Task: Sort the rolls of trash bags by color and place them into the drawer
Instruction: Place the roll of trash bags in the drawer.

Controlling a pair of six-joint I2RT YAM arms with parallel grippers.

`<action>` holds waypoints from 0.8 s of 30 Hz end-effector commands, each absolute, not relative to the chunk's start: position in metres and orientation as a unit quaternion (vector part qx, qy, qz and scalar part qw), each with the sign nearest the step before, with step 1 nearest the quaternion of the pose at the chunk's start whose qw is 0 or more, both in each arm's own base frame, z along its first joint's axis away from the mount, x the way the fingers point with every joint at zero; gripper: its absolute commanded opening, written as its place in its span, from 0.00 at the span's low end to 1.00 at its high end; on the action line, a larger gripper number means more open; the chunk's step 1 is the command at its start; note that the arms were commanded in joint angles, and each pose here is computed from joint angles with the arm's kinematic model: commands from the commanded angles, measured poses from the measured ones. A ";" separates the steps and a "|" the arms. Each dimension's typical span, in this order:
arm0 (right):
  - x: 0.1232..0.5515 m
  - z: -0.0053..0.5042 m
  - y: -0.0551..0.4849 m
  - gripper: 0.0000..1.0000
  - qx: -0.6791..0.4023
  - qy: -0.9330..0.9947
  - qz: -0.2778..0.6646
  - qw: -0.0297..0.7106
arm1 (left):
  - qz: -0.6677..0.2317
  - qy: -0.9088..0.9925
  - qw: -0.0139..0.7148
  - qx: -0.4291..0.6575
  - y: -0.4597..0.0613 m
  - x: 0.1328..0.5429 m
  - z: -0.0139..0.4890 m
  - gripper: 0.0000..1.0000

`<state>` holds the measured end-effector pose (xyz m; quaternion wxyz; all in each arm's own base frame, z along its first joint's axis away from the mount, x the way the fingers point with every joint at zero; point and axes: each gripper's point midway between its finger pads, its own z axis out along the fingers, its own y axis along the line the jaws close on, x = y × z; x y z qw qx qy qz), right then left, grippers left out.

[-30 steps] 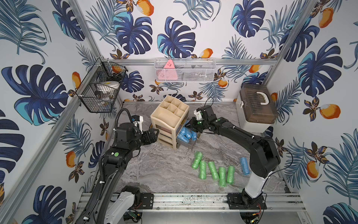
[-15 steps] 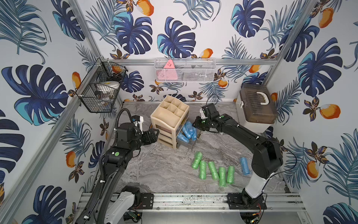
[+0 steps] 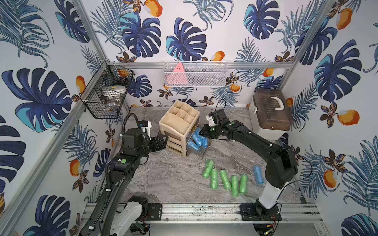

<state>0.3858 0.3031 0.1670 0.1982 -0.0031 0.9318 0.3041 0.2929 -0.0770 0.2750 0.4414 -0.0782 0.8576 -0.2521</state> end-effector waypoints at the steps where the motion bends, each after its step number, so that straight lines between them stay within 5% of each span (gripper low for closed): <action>1: 0.384 0.156 0.308 0.26 -0.002 0.936 0.306 0.176 | -0.250 0.850 0.458 -0.069 -0.077 0.297 0.286 0.84; 7: 0.387 0.153 0.307 0.26 -0.001 0.938 0.298 0.179 | -0.247 0.849 0.463 -0.066 -0.076 0.299 0.293 0.84; 15: 0.389 0.209 0.304 0.30 -0.022 0.915 0.322 0.243 | -0.231 0.850 0.470 -0.063 -0.073 0.308 0.299 0.84; 24: 0.390 0.230 0.233 0.33 0.019 0.904 0.323 0.279 | -0.194 0.850 0.486 -0.064 -0.061 0.338 0.318 0.85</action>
